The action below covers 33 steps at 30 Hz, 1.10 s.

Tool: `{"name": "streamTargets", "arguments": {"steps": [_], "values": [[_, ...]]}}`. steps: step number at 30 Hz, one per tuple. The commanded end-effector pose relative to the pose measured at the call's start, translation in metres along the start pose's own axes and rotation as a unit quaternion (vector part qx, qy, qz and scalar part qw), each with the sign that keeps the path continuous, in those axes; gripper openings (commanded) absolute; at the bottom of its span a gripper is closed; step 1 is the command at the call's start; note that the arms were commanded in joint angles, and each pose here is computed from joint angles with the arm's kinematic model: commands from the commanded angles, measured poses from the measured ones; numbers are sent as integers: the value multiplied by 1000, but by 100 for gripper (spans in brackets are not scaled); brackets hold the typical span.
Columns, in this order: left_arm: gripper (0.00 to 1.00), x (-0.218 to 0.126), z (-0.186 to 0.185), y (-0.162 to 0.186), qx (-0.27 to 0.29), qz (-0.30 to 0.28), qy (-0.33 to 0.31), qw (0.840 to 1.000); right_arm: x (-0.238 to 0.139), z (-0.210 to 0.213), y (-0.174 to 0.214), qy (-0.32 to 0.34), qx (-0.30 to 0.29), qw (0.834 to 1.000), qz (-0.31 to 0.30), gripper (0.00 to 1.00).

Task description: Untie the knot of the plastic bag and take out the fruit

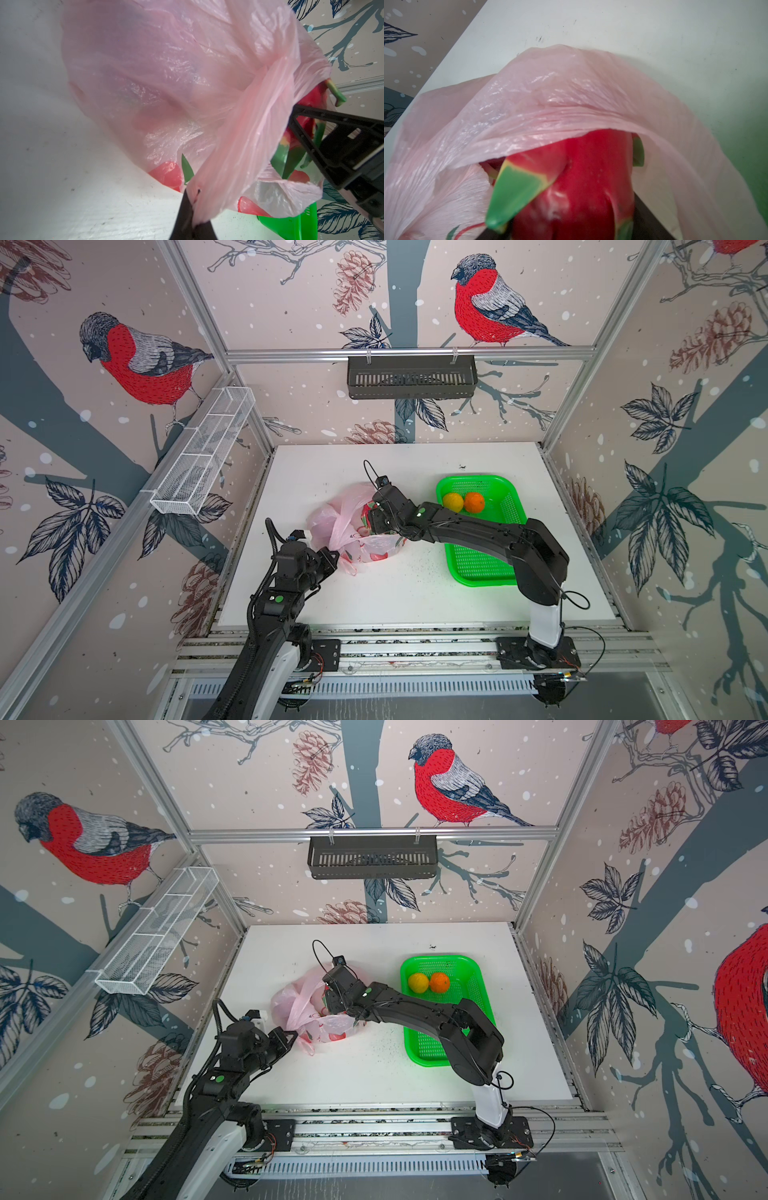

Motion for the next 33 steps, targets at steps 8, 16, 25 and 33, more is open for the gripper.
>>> {"name": "streamTargets", "arguments": {"steps": [8,16,25,33], "values": [[0,0,-3,-9,14,-19,4,1000,-24,6,-21,-15,2,999,-42,26],[0,2,1,-7,13,-21,-1,1000,-40,14,-34,-32,6,998,-61,26],[0,5,0,-12,15,-27,0,1000,-55,24,-51,-54,14,995,-86,26],[0,9,-4,-23,15,-45,6,999,-69,36,-63,-81,19,992,-100,25]]}}
Point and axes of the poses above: each gripper's point midway between its finger pads, its own x axis out along the fingers, its own z axis along the line the jaws close on, y = z × x, the point moved 1 cm from there along -x, back along the fingers, and after that the axes turned 11 degrees about x, right-handed, at the moved point
